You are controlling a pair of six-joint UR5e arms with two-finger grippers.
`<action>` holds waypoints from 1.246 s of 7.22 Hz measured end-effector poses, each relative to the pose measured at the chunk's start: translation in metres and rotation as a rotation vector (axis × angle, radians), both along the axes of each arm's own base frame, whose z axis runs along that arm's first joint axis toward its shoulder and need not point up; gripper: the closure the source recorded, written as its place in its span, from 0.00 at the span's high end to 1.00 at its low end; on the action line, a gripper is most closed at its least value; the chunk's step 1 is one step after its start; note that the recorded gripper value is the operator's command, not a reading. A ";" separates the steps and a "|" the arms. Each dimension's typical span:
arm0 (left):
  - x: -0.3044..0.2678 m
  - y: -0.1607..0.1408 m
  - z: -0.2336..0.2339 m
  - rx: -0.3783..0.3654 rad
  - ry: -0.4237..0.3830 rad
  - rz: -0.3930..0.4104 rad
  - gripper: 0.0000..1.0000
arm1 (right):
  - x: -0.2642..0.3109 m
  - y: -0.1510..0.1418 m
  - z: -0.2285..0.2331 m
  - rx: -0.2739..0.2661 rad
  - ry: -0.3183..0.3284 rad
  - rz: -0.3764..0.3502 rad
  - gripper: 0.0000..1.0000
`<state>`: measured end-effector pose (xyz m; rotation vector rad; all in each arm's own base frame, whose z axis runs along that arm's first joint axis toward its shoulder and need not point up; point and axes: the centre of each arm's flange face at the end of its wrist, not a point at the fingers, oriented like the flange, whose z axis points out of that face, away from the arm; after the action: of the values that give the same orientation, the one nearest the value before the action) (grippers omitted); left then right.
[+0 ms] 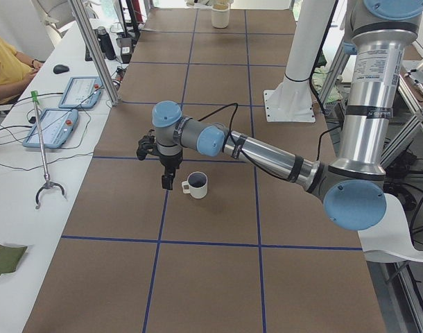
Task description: Left arm hands cup to right arm to dump lemon
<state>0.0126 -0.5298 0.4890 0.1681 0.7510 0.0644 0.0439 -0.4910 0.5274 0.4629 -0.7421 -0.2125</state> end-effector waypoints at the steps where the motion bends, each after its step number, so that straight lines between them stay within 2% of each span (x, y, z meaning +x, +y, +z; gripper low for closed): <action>1: -0.015 0.001 0.000 0.009 -0.005 -0.008 1.00 | 0.004 0.009 0.012 -0.028 -0.004 -0.018 1.00; 4: -0.036 0.002 -0.003 0.007 -0.016 -0.010 1.00 | 0.007 0.030 0.040 -0.038 0.017 -0.098 1.00; 7: -0.038 0.004 0.001 -0.003 -0.017 -0.011 1.00 | 0.009 0.049 0.059 -0.070 0.021 -0.112 1.00; 9: -0.038 0.004 0.011 -0.023 -0.018 -0.010 1.00 | 0.010 0.048 0.053 -0.059 0.026 -0.107 1.00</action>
<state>-0.0251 -0.5253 0.4999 0.1490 0.7326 0.0482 0.0535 -0.4426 0.5808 0.3644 -0.7463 -0.2960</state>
